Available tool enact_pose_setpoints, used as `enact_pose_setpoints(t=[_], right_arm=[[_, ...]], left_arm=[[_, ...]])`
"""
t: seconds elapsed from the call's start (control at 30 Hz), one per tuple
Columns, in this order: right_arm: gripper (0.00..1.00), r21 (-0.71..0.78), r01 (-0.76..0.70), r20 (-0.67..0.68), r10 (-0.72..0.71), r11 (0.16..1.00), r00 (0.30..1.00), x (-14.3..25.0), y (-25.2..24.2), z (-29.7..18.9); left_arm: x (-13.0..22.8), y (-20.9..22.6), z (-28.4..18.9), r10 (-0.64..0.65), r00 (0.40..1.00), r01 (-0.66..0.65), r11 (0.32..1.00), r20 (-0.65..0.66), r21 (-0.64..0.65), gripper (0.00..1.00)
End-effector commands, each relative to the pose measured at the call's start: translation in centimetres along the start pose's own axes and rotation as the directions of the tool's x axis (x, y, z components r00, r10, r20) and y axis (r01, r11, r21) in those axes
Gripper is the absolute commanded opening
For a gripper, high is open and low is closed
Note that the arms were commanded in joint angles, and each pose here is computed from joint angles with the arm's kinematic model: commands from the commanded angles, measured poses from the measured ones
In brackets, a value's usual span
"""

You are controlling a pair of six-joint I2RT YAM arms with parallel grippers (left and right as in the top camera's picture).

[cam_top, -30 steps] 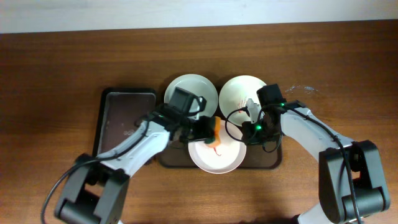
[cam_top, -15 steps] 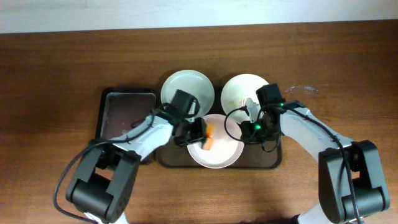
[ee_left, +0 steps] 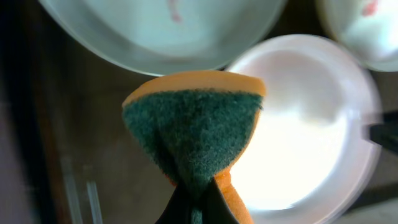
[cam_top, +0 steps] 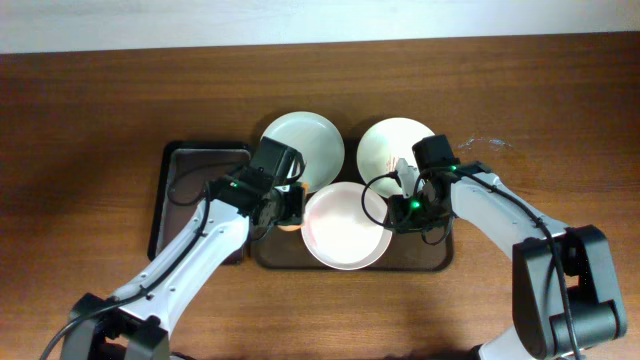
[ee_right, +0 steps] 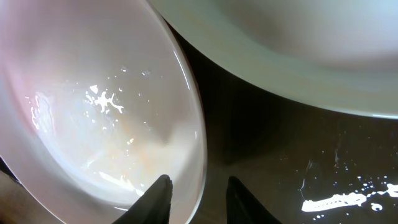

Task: Clean dirty plates on tray and stack at the side
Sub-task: 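Return the sponge to the soapy tray with the left gripper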

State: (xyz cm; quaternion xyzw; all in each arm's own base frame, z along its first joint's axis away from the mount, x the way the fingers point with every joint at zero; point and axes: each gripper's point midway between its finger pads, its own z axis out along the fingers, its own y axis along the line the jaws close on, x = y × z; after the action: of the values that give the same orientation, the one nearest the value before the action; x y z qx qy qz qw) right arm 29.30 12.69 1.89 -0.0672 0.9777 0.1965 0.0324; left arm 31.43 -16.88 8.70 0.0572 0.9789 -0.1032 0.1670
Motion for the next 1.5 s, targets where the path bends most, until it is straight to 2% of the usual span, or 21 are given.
enact_pose_setpoints(t=[0.0,0.2,0.3,0.47,0.5,0.53,0.57,0.67,0.73,0.8,0.87,0.9,0.93,0.97,1.07,1.1,1.13,1.2,1.33,1.37,1.47], right_arm=[[0.31,0.011,0.013,0.006,-0.013,1.0,1.0,-0.4,0.0,-0.1],[0.34,0.011,0.015,0.012,-0.015,1.0,1.0,-0.5,0.0,-0.1],[0.34,0.011,0.015,0.013,-0.016,1.0,1.0,-0.5,0.0,-0.1],[0.36,0.01,0.015,0.012,-0.015,1.0,1.0,-0.5,0.0,-0.1],[0.38,0.01,0.014,0.009,-0.014,1.0,1.0,-0.5,0.0,-0.1],[0.39,0.01,0.013,0.007,-0.013,1.0,1.0,-0.4,0.0,-0.1],[0.41,0.011,0.011,0.001,-0.011,1.0,1.0,-0.3,0.0,-0.1],[0.41,0.008,0.011,-0.002,-0.011,1.0,1.0,-0.2,0.1,0.0],[0.4,0.009,0.021,-0.027,-0.021,1.0,0.999,0.4,0.3,0.7],[0.32,0.015,0.033,-0.043,-0.032,0.999,0.999,0.7,0.5,1.3],[0.29,0.018,0.038,-0.038,-0.037,0.999,0.999,0.5,0.5,1.4],[0.27,0.018,0.039,-0.035,-0.038,0.999,0.999,0.5,0.5,1.4],[0.26,0.025,0.041,-0.03,-0.04,0.999,0.999,0.4,0.4,1.4],[0.26,0.025,0.041,-0.029,-0.04,0.999,0.999,0.3,0.4,1.4],[0.26,0.025,0.041,-0.03,-0.041,0.999,0.999,0.3,0.4,1.4],[0.23,0.025,0.041,-0.03,-0.041,0.999,0.999,0.3,0.4,1.4],[0.22,0.025,0.042,-0.029,-0.041,0.999,0.999,0.3,0.4,1.4],[0.16,0.025,0.043,-0.026,-0.042,0.999,0.999,0.2,0.4,1.4],[0.04,0.023,0.044,-0.023,-0.043,0.999,0.999,0.2,0.4,1.4],[0.04,0.024,0.043,-0.026,-0.042,0.999,0.999,0.2,0.4,1.4],[0.04,0.022,0.052,-0.005,-0.051,0.998,0.999,-0.2,1.0,0.2]], left_arm=[[-2.0,5.5,-1.2,0.01,0.997,0.007,0.976,0.078,-0.217,0.0],[-3.2,13.2,-1.9,-0.163,0.979,0.191,0.938,0.119,-0.288,0.0],[-2.8,14.5,-0.1,-0.09,0.995,0.099,0.952,0.046,-0.289,0.0],[-0.1,16.0,4.4,-0.012,0.991,-0.03,0.953,-0.137,-0.3,0.0],[0.2,16.0,4.8,-0.016,0.989,-0.03,0.953,-0.15,-0.301,0.25],[0.4,16.1,5.1,-0.017,0.987,-0.031,0.953,-0.157,-0.301,0.45],[0.1,16.1,5.3,-0.016,0.989,-0.029,0.953,-0.148,-0.3,0.56],[-1.0,16.1,5.4,-0.007,0.995,-0.024,0.954,-0.101,-0.3,0.62],[-1.9,16.1,5.6,-0.002,0.998,-0.019,0.954,-0.069,-0.299,0.61],[-1.9,16.1,6.1,-0.002,0.998,-0.018,0.956,-0.067,-0.294,0.57],[-1.6,15.2,6.9,-0.004,0.997,-0.015,0.971,-0.081,-0.238,0.53],[-1.5,15.1,7.2,-0.005,0.996,-0.015,0.974,-0.088,-0.225,0.43],[-1.4,15.1,7.2,-0.006,0.996,-0.015,0.974,-0.091,-0.226,0.14],[-1.5,15.2,7.2,-0.005,0.996,-0.016,0.972,-0.088,-0.234,0.0],[-2.6,15.8,6.1,-0.008,0.998,-0.011,0.963,-0.067,-0.268,0.0],[-2.4,15.5,5.5,-0.013,0.996,-0.01,0.966,-0.087,-0.257,0.43],[-2.1,15.1,5.4,-0.016,0.994,-0.009,0.972,-0.106,-0.235,0.58],[0.0,13.7,5.3,-0.031,0.982,0.002,0.988,-0.186,-0.157,0.6],[1.9,13.5,5.4,-0.043,0.968,0.007,0.989,-0.247,-0.145,0.57],[2.2,13.5,5.5,-0.044,0.966,0.008,0.99,-0.255,-0.143,0.54],[3.7,13.6,5.6,-0.052,0.954,0.009,0.989,-0.294,-0.145,0.56]])
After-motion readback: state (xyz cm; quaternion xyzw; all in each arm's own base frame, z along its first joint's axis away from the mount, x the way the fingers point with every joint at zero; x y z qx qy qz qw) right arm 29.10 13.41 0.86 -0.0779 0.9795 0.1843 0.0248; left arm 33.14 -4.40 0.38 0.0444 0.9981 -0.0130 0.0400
